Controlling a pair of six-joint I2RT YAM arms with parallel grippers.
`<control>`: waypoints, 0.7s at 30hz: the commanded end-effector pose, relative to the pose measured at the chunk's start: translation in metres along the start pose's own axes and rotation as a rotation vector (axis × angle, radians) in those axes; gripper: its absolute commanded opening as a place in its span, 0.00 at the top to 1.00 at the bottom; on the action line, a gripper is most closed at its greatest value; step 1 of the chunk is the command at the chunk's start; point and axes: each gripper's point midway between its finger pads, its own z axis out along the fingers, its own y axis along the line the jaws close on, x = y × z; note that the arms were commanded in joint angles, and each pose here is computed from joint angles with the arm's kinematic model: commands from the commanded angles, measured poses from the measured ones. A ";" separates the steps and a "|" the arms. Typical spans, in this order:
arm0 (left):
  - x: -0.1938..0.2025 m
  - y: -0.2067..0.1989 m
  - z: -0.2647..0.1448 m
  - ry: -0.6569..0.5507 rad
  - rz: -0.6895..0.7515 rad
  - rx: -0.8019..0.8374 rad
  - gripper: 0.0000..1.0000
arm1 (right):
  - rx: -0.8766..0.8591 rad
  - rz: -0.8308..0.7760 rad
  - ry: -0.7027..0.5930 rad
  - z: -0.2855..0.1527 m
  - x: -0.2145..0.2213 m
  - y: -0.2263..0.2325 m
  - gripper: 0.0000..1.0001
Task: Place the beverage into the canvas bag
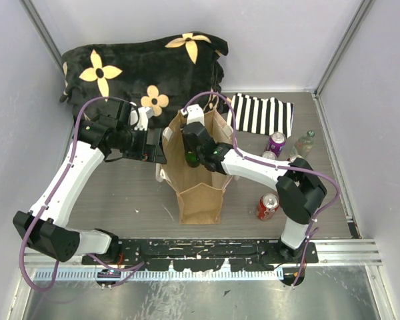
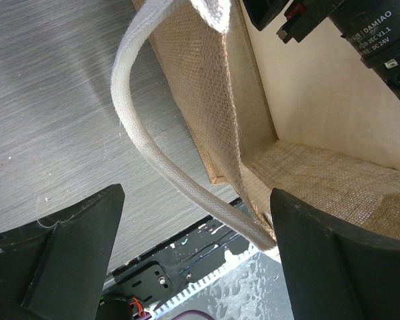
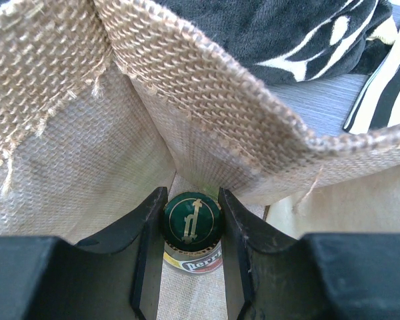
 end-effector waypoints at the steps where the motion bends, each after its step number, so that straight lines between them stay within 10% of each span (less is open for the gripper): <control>1: 0.002 -0.001 0.002 0.013 0.008 0.015 0.02 | -0.034 0.128 -0.245 -0.015 -0.084 0.011 0.99; 13: 0.005 -0.001 0.002 0.016 0.016 0.019 0.02 | -0.049 0.119 -0.187 -0.007 -0.056 0.019 0.99; 21: 0.005 -0.002 0.003 0.015 0.015 0.024 0.02 | -0.055 0.121 -0.188 -0.012 -0.059 0.019 0.57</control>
